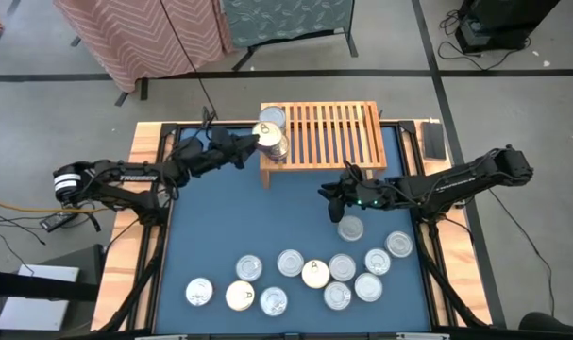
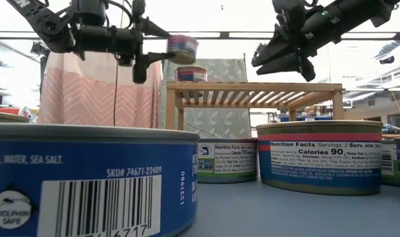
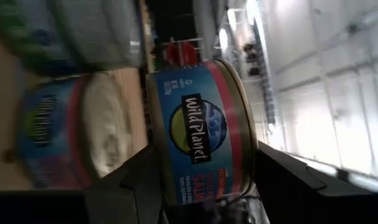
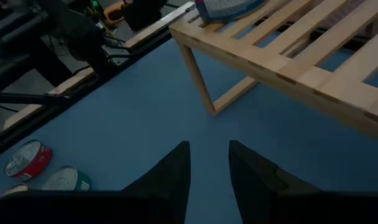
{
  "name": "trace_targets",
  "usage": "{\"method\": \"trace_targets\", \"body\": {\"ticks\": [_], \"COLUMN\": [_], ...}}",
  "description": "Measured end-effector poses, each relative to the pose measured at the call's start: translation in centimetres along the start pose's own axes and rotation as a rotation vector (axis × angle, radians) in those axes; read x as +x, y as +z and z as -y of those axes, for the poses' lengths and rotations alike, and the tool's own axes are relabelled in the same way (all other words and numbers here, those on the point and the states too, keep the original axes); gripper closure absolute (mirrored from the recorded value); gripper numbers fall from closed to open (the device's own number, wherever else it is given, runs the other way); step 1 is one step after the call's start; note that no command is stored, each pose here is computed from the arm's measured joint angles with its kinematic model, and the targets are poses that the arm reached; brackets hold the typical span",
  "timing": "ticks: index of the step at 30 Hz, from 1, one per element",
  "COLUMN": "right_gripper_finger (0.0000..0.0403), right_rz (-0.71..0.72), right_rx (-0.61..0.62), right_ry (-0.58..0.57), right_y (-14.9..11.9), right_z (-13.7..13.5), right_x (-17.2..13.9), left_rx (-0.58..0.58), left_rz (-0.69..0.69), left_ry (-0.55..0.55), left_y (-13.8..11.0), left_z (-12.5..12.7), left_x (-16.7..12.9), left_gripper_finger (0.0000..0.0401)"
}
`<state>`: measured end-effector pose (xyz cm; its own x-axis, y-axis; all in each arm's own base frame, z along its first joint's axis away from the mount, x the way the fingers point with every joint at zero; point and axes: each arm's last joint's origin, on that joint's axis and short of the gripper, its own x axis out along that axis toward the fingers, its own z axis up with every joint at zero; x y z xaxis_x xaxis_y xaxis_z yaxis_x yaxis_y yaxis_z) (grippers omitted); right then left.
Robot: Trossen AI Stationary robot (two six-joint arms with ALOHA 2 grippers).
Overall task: Stack canned seafood by type on shelf
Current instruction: Stack the blue tuna can on top of the blue tuna can on the shelf
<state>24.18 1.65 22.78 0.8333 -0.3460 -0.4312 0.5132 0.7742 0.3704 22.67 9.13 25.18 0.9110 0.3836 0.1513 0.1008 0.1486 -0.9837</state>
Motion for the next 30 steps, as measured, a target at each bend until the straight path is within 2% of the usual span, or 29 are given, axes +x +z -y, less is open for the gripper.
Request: {"method": "trace_targets", "body": {"ticks": [7,18,22,27,30], "right_gripper_finger": [0.0289,0.0289,0.0289,0.0289,0.0289], "right_rz": [0.019,0.032,0.031,0.032,0.031], "right_rx": [0.010,0.015,0.014,0.015,0.015], "right_ry": [0.006,0.017,0.018,0.020,0.023], "right_y": [0.0,-0.2,-0.3,-0.3,-0.3], "right_z": [-0.1,-0.3,-0.3,-0.4,-0.4], "right_x": [0.6,1.6,1.7,1.7,1.7], "left_rx": [-0.022,-0.020,0.027,0.072,0.079], "left_rz": [-0.014,0.007,0.007,-0.031,-0.029], "left_ry": [0.082,0.077,0.051,0.146,0.157], "left_y": [-0.2,0.0,0.1,0.0,0.0], "left_z": [-1.0,-0.4,0.8,1.2,1.3], "left_x": [0.1,0.5,1.3,1.9,2.0], "left_gripper_finger": [0.0183,0.0183,0.0183,0.0183,0.0183]}}
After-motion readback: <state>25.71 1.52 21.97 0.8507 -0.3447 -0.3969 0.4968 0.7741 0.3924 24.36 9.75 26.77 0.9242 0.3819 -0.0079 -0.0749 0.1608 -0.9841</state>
